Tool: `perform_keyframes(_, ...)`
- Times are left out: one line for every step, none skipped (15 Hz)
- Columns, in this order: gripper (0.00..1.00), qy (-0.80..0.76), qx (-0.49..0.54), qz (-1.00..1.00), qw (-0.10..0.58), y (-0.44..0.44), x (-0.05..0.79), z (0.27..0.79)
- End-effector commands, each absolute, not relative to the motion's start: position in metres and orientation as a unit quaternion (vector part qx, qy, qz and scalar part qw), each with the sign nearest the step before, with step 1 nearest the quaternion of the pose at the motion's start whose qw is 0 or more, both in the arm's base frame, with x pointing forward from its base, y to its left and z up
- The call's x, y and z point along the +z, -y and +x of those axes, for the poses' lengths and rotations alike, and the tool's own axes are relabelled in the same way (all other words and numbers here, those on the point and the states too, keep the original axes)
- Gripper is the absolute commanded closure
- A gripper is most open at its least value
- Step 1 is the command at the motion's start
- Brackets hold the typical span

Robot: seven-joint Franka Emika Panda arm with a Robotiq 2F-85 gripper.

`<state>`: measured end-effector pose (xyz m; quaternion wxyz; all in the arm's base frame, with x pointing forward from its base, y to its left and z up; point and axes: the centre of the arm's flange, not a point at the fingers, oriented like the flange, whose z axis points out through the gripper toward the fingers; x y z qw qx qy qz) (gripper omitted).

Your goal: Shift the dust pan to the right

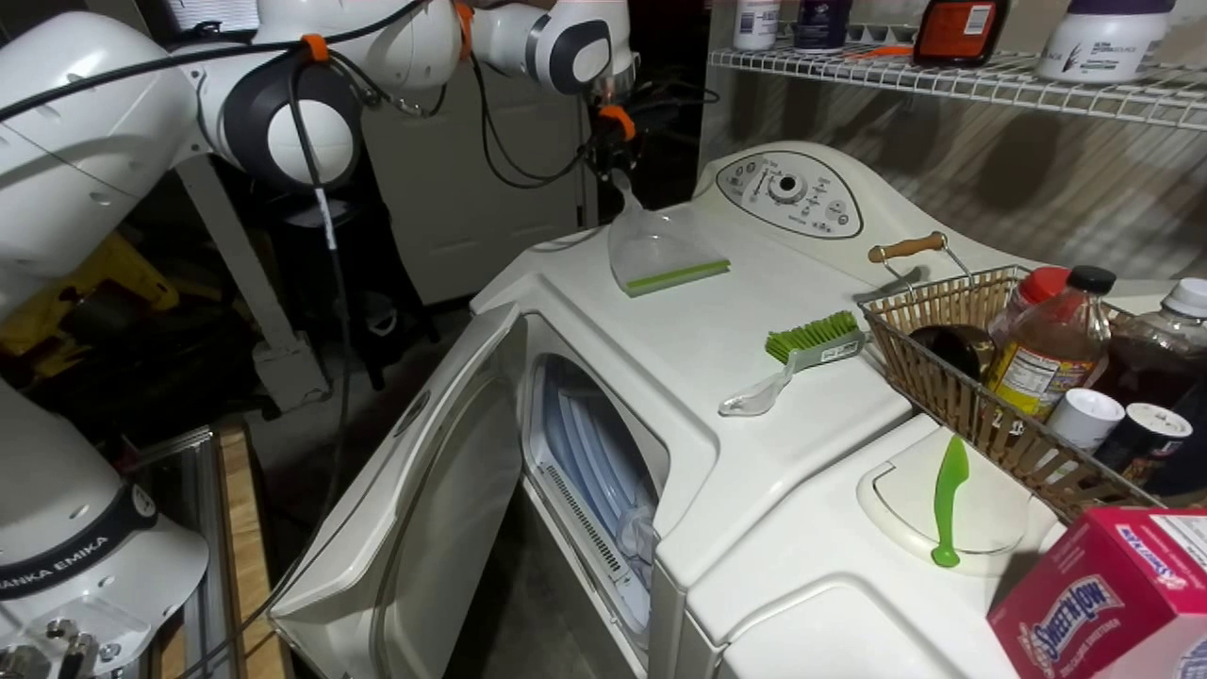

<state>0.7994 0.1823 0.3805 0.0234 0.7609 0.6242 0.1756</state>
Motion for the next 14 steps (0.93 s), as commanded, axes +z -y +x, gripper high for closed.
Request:
perform_keyframes(0.87,-0.545,0.168,0.821,0.035,-0.165,0.406,0.817)
perform_keyframes(0.87,-0.521,0.169,0.836,0.038,-0.153,0.409,0.815)
perform_keyframes(0.87,-0.496,0.171,0.851,0.027,-0.138,0.412,0.813)
perform_keyframes(0.87,-0.472,0.176,0.864,0.025,-0.125,0.412,0.811)
perform_keyframes(0.87,-0.448,0.182,0.875,0.017,-0.112,0.413,0.809)
perform_keyframes(0.87,-0.424,0.183,0.887,0.015,-0.098,0.415,0.805)
perform_keyframes(0.87,-0.398,0.187,0.898,0.016,-0.086,0.416,0.803)
perform_keyframes(0.87,-0.375,0.194,0.907,0.008,-0.075,0.421,0.801)
perform_keyframes(0.87,-0.350,0.194,0.916,0.000,-0.064,0.423,0.797)
perform_keyframes(0.87,-0.325,0.197,0.925,-0.002,-0.053,0.425,0.793)
perform_keyframes(0.87,-0.298,0.199,0.934,-0.003,-0.043,0.427,0.789)
perform_keyframes(0.87,-0.272,0.201,0.941,-0.005,-0.035,0.429,0.786)
perform_keyframes(0.87,-0.245,0.205,0.948,-0.001,-0.029,0.430,0.782)
perform_keyframes(0.87,-0.219,0.206,0.954,-0.006,-0.024,0.432,0.778)
